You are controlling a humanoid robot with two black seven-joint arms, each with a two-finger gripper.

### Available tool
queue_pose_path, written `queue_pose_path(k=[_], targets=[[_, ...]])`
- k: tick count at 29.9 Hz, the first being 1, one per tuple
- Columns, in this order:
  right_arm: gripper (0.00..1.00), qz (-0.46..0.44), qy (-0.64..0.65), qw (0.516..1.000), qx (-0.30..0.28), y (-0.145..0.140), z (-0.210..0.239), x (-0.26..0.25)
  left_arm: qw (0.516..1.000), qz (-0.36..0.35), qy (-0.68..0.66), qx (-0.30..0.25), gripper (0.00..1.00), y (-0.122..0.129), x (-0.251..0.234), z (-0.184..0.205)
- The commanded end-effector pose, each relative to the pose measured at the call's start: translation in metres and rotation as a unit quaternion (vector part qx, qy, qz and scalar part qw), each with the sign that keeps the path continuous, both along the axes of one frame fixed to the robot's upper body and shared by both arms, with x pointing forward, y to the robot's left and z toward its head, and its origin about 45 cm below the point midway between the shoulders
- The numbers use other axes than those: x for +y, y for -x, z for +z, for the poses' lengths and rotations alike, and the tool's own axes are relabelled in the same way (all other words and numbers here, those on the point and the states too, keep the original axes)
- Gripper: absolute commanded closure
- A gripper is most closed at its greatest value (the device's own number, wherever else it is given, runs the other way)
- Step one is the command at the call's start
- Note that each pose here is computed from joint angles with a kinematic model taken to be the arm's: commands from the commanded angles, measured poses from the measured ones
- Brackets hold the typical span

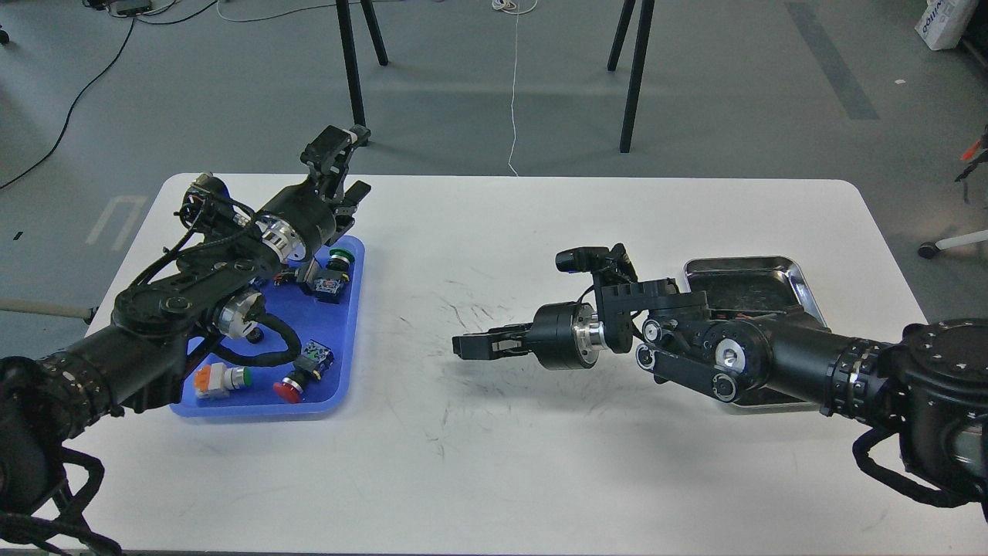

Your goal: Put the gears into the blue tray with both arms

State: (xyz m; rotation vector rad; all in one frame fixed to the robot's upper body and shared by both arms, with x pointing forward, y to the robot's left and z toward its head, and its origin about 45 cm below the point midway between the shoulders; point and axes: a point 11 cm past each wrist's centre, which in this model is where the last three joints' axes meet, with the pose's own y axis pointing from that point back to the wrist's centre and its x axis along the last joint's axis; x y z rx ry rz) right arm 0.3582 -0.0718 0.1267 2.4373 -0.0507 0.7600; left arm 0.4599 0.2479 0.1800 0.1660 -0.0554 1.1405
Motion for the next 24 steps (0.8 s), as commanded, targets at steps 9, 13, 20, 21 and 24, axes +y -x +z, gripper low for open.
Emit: queue_pose_path(k=[9,13,20,21,24], targets=[[0.92,0.051,0.028,0.998,-0.028,0.013,-0.009,0.015,1.0,0.004,-0.004,0.001,0.0,-0.001,0.003,-0.001],[0.92,0.05,0.029,0.998,-0.033,0.012,-0.009,0.016,1.0,0.004,-0.003,0.001,0.0,0.0,0.002,-0.002],[0.92,0.047,0.03,0.998,-0.038,0.01,-0.01,0.017,1.0,0.006,-0.006,0.0,0.0,-0.001,0.006,-0.001],[0.92,0.046,0.029,0.998,-0.04,0.01,-0.01,0.017,1.0,0.005,-0.006,0.001,0.0,0.0,0.005,-0.001],[0.92,0.041,0.027,0.998,-0.046,0.008,-0.011,0.016,1.0,0.005,-0.005,0.0,0.0,-0.001,0.005,-0.001]])
